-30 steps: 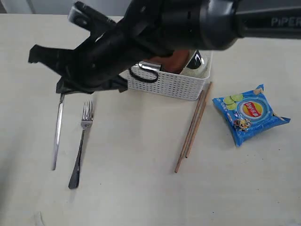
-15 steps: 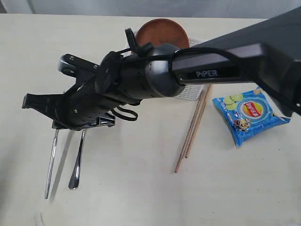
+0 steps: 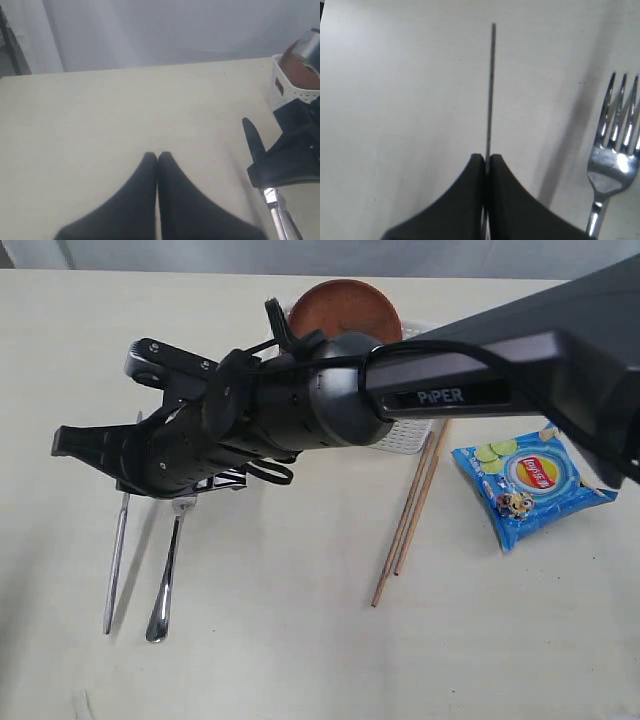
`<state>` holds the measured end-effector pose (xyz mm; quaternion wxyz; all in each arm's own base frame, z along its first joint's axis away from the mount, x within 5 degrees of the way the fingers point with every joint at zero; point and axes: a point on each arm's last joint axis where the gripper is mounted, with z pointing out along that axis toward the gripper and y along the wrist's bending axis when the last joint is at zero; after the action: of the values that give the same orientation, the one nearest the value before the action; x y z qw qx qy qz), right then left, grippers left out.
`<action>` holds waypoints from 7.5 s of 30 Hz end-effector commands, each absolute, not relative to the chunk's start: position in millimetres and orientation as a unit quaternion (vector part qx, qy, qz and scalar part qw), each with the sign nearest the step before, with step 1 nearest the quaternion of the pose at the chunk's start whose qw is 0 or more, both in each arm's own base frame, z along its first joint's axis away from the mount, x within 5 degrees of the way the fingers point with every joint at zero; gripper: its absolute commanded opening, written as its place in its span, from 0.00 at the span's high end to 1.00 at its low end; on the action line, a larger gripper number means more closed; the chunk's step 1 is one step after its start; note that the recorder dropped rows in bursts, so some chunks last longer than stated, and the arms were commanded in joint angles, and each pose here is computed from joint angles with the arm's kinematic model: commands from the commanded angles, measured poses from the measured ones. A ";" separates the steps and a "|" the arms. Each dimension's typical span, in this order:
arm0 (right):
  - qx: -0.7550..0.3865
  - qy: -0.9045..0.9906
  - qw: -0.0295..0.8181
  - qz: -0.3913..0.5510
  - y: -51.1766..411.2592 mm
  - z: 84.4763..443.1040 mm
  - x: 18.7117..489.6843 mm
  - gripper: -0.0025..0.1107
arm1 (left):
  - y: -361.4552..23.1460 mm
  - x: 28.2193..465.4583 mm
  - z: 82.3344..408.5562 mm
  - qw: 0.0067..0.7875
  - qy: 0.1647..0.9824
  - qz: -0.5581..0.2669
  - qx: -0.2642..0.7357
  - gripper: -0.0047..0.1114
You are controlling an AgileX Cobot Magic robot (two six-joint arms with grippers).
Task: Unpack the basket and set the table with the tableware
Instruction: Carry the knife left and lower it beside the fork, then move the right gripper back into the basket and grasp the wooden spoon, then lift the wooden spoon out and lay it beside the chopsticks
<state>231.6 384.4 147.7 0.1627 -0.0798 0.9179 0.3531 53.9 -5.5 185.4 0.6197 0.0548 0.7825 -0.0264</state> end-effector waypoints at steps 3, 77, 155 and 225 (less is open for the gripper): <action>-0.088 0.917 0.178 0.347 382.5 147.2 235.3 0.98 | -5.4 53.7 184.3 0.620 0.783 -0.027 0.053 0.96; -0.276 0.917 0.275 -0.086 297.0 240.2 342.2 0.63 | -5.4 53.7 184.3 0.620 0.783 -0.027 0.053 0.96; -0.359 0.916 0.169 0.053 287.7 141.6 383.5 0.57 | -5.4 53.7 184.3 0.620 0.783 -0.027 0.053 0.96; 0.020 0.982 0.144 0.125 69.4 198.7 358.8 0.98 | -5.4 53.7 184.3 0.620 0.783 -0.027 0.053 0.96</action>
<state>356.6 69.1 213.5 0.1584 0.0198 0.9803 0.1163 53.9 -5.5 185.4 0.6197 0.0548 0.7825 -0.0264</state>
